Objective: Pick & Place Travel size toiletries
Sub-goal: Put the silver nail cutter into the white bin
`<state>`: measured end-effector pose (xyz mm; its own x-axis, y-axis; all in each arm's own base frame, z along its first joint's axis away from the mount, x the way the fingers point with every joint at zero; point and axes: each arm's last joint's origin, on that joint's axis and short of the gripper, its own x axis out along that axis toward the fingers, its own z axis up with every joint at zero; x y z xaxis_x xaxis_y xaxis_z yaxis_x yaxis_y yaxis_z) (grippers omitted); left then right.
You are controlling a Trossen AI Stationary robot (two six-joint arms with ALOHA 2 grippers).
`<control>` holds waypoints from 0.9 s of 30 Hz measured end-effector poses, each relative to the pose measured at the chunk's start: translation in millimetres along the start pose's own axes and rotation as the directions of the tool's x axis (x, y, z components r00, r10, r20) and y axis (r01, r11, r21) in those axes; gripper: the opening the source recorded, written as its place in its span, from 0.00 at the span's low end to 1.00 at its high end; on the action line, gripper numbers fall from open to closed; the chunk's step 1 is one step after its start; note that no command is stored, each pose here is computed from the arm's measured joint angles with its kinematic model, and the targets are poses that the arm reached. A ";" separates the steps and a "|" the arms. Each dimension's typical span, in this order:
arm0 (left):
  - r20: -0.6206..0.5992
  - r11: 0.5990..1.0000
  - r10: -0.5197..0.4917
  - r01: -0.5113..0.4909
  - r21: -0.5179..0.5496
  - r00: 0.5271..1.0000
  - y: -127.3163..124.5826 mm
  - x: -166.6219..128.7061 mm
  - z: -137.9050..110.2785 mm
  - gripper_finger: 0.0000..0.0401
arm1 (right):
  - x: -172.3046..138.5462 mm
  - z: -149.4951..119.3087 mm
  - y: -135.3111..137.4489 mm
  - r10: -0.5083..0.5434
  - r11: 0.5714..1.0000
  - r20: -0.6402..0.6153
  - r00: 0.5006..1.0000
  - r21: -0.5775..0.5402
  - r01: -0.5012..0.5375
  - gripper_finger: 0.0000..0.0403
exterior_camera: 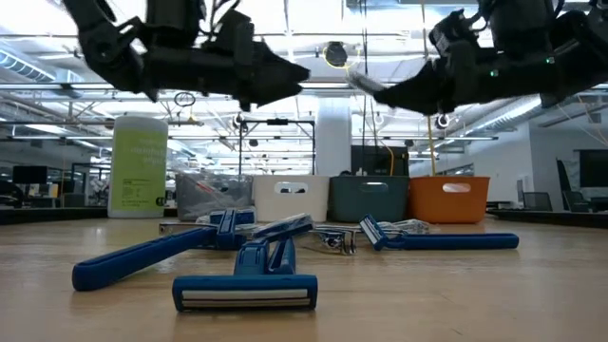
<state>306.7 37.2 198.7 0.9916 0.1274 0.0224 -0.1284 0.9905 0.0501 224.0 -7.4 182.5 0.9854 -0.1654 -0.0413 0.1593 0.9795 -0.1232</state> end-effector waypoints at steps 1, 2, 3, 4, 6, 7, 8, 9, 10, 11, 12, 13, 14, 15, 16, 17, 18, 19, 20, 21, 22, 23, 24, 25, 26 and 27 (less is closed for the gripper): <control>-0.001 1.000 -0.009 0.009 -0.001 1.000 -1.2 5.6 -0.1 0.67 | 0.0 0.8 0.1 0.007 1.000 0.008 1.000 0.003 -0.007 0.02; -0.009 1.000 -0.015 0.015 -0.007 1.000 -2.7 10.7 -1.4 0.67 | 0.0 1.2 0.4 0.018 1.000 0.012 1.000 0.004 -0.018 0.02; -0.007 1.000 -0.021 0.021 -0.009 1.000 -4.6 17.4 -1.5 0.67 | 0.0 1.1 0.7 0.026 1.000 0.013 1.000 0.005 -0.026 0.02; 0.000 1.000 -0.027 0.027 -0.012 1.000 -6.8 24.1 -0.5 0.67 | 0.0 0.9 0.7 0.026 1.000 0.011 1.000 0.007 -0.026 0.02; 0.006 0.999 -0.038 0.038 -0.007 0.999 -10.9 34.8 -0.3 0.67 | 0.0 1.2 1.0 0.028 1.000 0.013 1.000 0.013 -0.028 0.02; 0.010 0.999 -0.043 0.043 -0.004 0.999 -12.8 40.6 0.1 0.67 | 0.0 1.2 1.0 0.027 0.999 0.012 1.000 0.016 -0.027 0.02; 0.014 0.999 -0.049 0.049 -0.001 0.999 -14.9 45.7 0.3 0.67 | 0.0 1.0 1.0 0.028 0.999 0.011 1.000 0.018 -0.028 0.02; 0.018 0.999 -0.054 0.054 -0.001 0.998 -16.8 49.6 0.9 0.67 | 0.0 1.0 1.0 0.028 0.999 0.011 1.000 0.021 -0.028 0.02; 0.019 0.998 -0.058 0.058 -0.001 0.998 -18.0 53.2 1.5 0.67 | 0.0 1.0 1.0 0.028 0.999 0.010 1.000 0.023 -0.028 0.02; 0.029 0.998 -0.060 0.060 -0.001 0.998 -19.2 57.1 2.8 0.67 | 0.0 0.7 1.1 0.028 0.999 0.008 1.000 0.023 -0.028 0.02; 0.037 0.998 -0.062 0.062 -0.001 0.997 -20.1 60.0 4.5 0.67 | 0.0 0.7 1.1 0.029 0.999 0.007 1.000 0.023 -0.029 0.02; 0.035 0.998 -0.064 0.064 0.000 0.997 -20.8 60.7 4.6 0.67 | 0.0 0.6 1.1 0.029 0.999 0.006 1.000 0.025 -0.029 0.02; 0.036 0.998 -0.064 0.064 -0.001 0.997 -21.0 62.4 4.8 0.67 | 0.0 0.7 1.1 0.029 0.999 0.007 1.000 0.026 -0.029 0.02; 0.041 0.998 -0.064 0.064 -0.002 0.997 -21.1 64.2 5.3 0.67 | 0.1 0.9 1.1 0.028 0.999 0.008 1.000 0.027 -0.028 0.02; 0.039 0.998 -0.063 0.063 -0.007 0.997 -20.8 64.2 4.8 0.67 | 0.0 0.9 1.1 0.029 0.999 0.009 1.000 0.027 -0.029 0.02; 0.034 0.998 -0.062 0.062 -0.010 0.998 -20.2 64.1 4.1 0.67 | 0.0 1.1 1.2 0.030 0.999 0.012 0.999 0.027 -0.030 0.02; 0.034 0.998 -0.059 0.060 -0.019 0.998 -19.4 64.1 3.9 0.67 | 0.1 1.5 1.2 0.033 0.999 0.015 0.999 0.028 -0.033 0.02; 0.025 0.998 -0.059 0.060 -0.030 0.998 -19.3 64.2 3.1 0.67 | 0.1 1.6 1.4 0.040 0.999 0.017 0.999 0.027 -0.041 0.02; 0.016 0.998 -0.057 0.057 -0.038 0.998 -18.2 64.3 2.2 0.67 | 0.1 1.7 1.7 0.052 0.998 0.019 0.998 0.027 -0.052 0.02; 0.005 0.997 -0.056 0.056 -0.048 0.998 -17.9 64.3 1.2 0.67 | 0.0 1.7 1.8 0.054 0.998 0.019 0.998 0.027 -0.055 0.02; 0.000 0.997 -0.056 0.056 -0.057 0.998 -17.7 64.3 0.5 0.67 | 0.0 1.8 1.9 0.056 0.998 0.020 0.998 0.027 -0.057 0.02; -0.006 0.996 -0.054 0.054 -0.065 0.999 -17.0 64.4 -0.1 0.67 | 0.0 2.1 1.9 0.057 0.998 0.023 0.998 0.028 -0.058 0.02; -0.008 0.996 -0.053 0.052 -0.074 0.999 -16.5 64.4 -0.3 0.67 | 0.0 2.1 1.8 0.056 0.998 0.023 0.998 0.028 -0.057 0.02; -0.011 0.995 -0.053 0.052 -0.082 0.999 -16.4 64.4 -0.6 0.67 | 0.0 2.0 1.8 0.054 0.998 0.023 0.998 0.028 -0.055 0.02; -0.014 0.995 -0.053 0.051 -0.089 0.999 -16.3 64.4 -0.9 0.67 | 0.0 2.0 1.8 0.054 0.998 0.022 0.998 0.028 -0.055 0.02; -0.018 0.995 -0.052 0.050 -0.091 0.998 -16.1 64.4 -1.3 0.67 | 0.0 2.0 1.8 0.054 0.998 0.022 0.998 0.028 -0.055 0.02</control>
<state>372.6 29.5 198.1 0.9971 0.0763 0.0022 -0.0762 0.9963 -0.0402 224.5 -5.4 184.3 0.9937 -0.1092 -0.0259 0.1064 0.9900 -0.0930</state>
